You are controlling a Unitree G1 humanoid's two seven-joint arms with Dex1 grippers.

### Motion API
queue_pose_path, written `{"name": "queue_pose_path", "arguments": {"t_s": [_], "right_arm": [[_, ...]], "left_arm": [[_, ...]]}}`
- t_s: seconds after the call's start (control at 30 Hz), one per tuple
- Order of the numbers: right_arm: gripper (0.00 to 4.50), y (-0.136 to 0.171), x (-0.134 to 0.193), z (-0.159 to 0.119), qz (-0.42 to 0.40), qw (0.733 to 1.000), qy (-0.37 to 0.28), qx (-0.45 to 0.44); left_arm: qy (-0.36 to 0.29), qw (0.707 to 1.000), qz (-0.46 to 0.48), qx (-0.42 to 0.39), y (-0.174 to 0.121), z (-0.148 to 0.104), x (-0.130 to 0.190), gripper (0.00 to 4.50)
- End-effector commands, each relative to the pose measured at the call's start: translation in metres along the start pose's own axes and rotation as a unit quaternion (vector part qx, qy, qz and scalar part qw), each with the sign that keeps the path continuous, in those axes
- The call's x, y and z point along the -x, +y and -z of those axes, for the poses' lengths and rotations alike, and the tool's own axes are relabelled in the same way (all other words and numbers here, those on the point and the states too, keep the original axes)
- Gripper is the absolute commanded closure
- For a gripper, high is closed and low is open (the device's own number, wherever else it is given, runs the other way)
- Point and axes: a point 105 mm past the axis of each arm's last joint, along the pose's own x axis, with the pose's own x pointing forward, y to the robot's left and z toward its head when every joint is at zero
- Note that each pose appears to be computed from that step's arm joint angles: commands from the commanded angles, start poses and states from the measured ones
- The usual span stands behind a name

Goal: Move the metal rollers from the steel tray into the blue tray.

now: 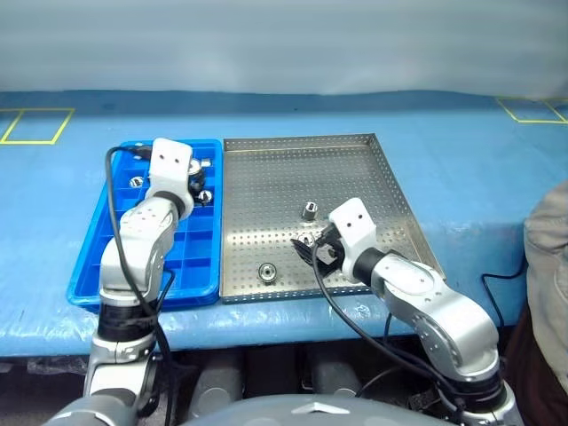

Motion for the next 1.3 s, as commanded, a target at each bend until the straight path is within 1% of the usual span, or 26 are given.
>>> {"name": "queue_pose_path", "arguments": {"t_s": [0.03, 0.13, 0.23, 0.27, 0.37, 0.53, 0.6, 0.7, 0.77, 0.8, 0.83, 0.9, 0.93, 1.0, 1.07, 1.1, 1.13, 1.2, 1.3], "right_arm": [[0.00, 0.015, -0.004, -0.017, -0.050, 0.997, -0.051, 0.024], [0.00, 0.027, -0.007, -0.020, -0.086, 0.993, -0.064, 0.049], [0.00, 0.033, -0.009, -0.018, -0.106, 0.991, -0.066, 0.052], [0.00, 0.034, -0.009, -0.018, -0.108, 0.991, -0.066, 0.051], [0.00, 0.035, -0.009, -0.018, -0.110, 0.990, -0.067, 0.050], [0.00, 0.034, -0.008, -0.015, -0.101, 0.992, -0.063, 0.043], [0.00, 0.035, -0.006, -0.013, -0.099, 0.992, -0.062, 0.041], [0.00, 0.034, -0.005, -0.012, -0.093, 0.993, -0.059, 0.040], [0.00, 0.032, -0.004, -0.012, -0.087, 0.994, -0.058, 0.039], [0.00, 0.030, -0.002, -0.012, -0.082, 0.994, -0.058, 0.039], [0.00, 0.028, -0.001, -0.012, -0.075, 0.995, -0.058, 0.037], [0.00, 0.022, 0.004, -0.010, -0.060, 0.996, -0.054, 0.032], [0.00, 0.020, 0.007, -0.009, -0.053, 0.997, -0.051, 0.029], [0.00, 0.013, 0.012, -0.004, -0.039, 0.998, -0.040, 0.026], [0.00, 0.009, 0.016, 0.002, -0.029, 0.999, -0.027, 0.024], [0.00, 0.005, 0.020, 0.006, -0.021, 0.999, -0.018, 0.023], [0.00, 0.001, 0.024, 0.011, -0.010, 1.000, -0.007, 0.022], [0.00, -0.006, 0.030, 0.017, 0.008, 1.000, 0.007, 0.017], [0.00, -0.013, 0.037, 0.020, 0.027, 0.999, 0.018, 0.010]], "left_arm": [[-0.022, 0.995, -0.094, 0.007, 0.034, -0.005, 0.012, 2.83], [0.006, 0.990, -0.143, 0.003, 0.052, 0.015, 0.016, 2.83], [0.024, 0.985, -0.167, 0.023, 0.060, 0.030, 0.017, 2.83], [0.031, 0.985, -0.171, 0.016, 0.062, 0.033, 0.016, 2.83], [0.045, 0.982, -0.182, 0.031, 0.064, 0.042, 0.015, 2.83], [0.090, 0.979, -0.171, 0.058, 0.060, 0.067, 0.009, 2.83], [0.100, 0.979, -0.166, 0.064, 0.058, 0.071, 0.005, 2.08], [0.101, 0.979, -0.165, 0.065, 0.058, 0.071, 0.001, 1.11], [0.089, 0.981, -0.160, 0.066, 0.056, 0.063, 0.000, 0.46], [0.070, 0.985, -0.148, 0.062, 0.052, 0.052, -0.001, 0.14], [0.043, 0.990, -0.121, 0.059, 0.043, 0.036, -0.002, 0.04], [-0.008, 0.998, -0.030, 0.053, 0.013, 0.005, -0.002, 0.04], [-0.025, 0.999, 0.014, 0.042, -0.001, -0.006, 0.000, 0.04], [-0.033, 0.995, 0.092, 0.015, -0.025, -0.015, 0.004, 0.04], [-0.030, 0.988, 0.149, -0.004, -0.041, -0.017, 0.008, 0.04], [-0.023, 0.979, 0.199, -0.027, -0.055, -0.016, 0.013, 0.04], [-0.016, 0.964, 0.260, -0.056, -0.072, -0.013, 0.020, 0.04], [0.013, 0.934, 0.349, -0.077, -0.095, -0.002, 0.033, 0.04], [0.050, 0.899, 0.422, -0.106, -0.112, 0.013, 0.047, 0.04]]}}
